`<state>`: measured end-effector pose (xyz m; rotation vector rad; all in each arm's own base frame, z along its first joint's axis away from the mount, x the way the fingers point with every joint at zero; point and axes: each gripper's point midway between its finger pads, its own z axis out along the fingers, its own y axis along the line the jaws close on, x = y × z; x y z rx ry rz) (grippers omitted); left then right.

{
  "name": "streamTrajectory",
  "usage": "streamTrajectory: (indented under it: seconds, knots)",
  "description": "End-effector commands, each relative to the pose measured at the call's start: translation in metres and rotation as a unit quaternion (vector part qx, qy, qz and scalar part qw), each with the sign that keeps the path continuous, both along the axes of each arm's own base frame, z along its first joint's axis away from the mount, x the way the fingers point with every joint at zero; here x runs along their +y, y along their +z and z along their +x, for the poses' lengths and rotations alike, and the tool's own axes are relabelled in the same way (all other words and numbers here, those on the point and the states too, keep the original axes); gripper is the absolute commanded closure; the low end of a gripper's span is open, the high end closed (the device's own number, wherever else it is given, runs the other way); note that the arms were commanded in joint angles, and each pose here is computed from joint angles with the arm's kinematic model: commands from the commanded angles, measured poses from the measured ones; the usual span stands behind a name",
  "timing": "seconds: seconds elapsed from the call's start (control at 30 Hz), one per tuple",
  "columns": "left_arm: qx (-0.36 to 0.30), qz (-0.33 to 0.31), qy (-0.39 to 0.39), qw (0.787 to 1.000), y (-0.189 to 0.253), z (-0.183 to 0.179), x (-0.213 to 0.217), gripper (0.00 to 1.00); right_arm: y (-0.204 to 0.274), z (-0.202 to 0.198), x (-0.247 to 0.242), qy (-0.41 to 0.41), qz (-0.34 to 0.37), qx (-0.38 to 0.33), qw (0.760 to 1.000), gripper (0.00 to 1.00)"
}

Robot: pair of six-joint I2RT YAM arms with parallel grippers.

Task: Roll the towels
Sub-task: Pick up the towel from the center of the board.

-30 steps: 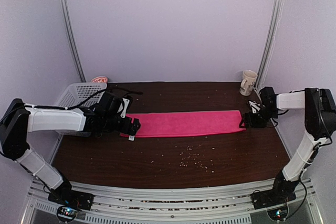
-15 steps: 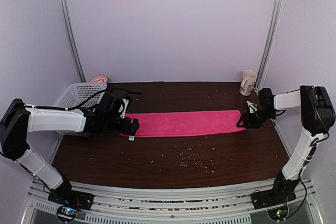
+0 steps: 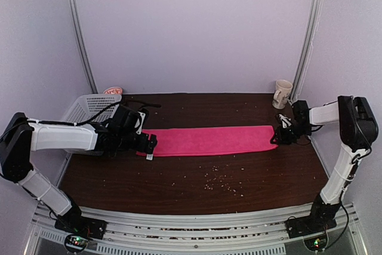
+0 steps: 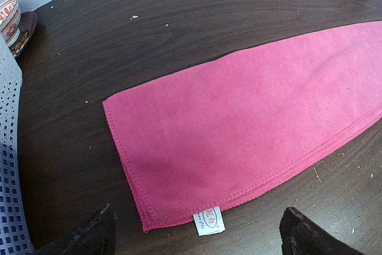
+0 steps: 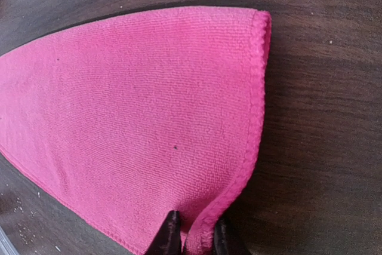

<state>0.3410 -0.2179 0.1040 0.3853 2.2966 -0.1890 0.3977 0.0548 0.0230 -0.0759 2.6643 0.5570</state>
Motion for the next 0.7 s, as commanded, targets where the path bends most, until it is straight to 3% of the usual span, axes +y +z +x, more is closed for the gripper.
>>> streamTrajectory:
  seconds: [0.0, 0.13, 0.33, 0.67]
  knots:
    - [-0.028, -0.014, 0.008, 0.999, 0.025, 0.006, -0.003, 0.02, -0.039, -0.027, -0.001, -0.003, -0.019, 0.078, 0.997, 0.84]
    - [-0.030, -0.010, 0.011, 0.999, 0.026, 0.006, 0.000, 0.02, -0.041, -0.027, -0.002, -0.001, -0.025, 0.081, 0.996, 1.00]
    - [-0.032, -0.006, 0.014, 0.999, 0.027, 0.005, 0.002, 0.02, -0.018, -0.015, -0.014, -0.014, -0.037, 0.047, 0.998, 1.00]
    - [-0.034, 0.005, 0.023, 0.999, 0.027, -0.004, 0.015, 0.02, 0.042, -0.005, -0.063, -0.050, -0.002, -0.009, 0.999, 1.00]
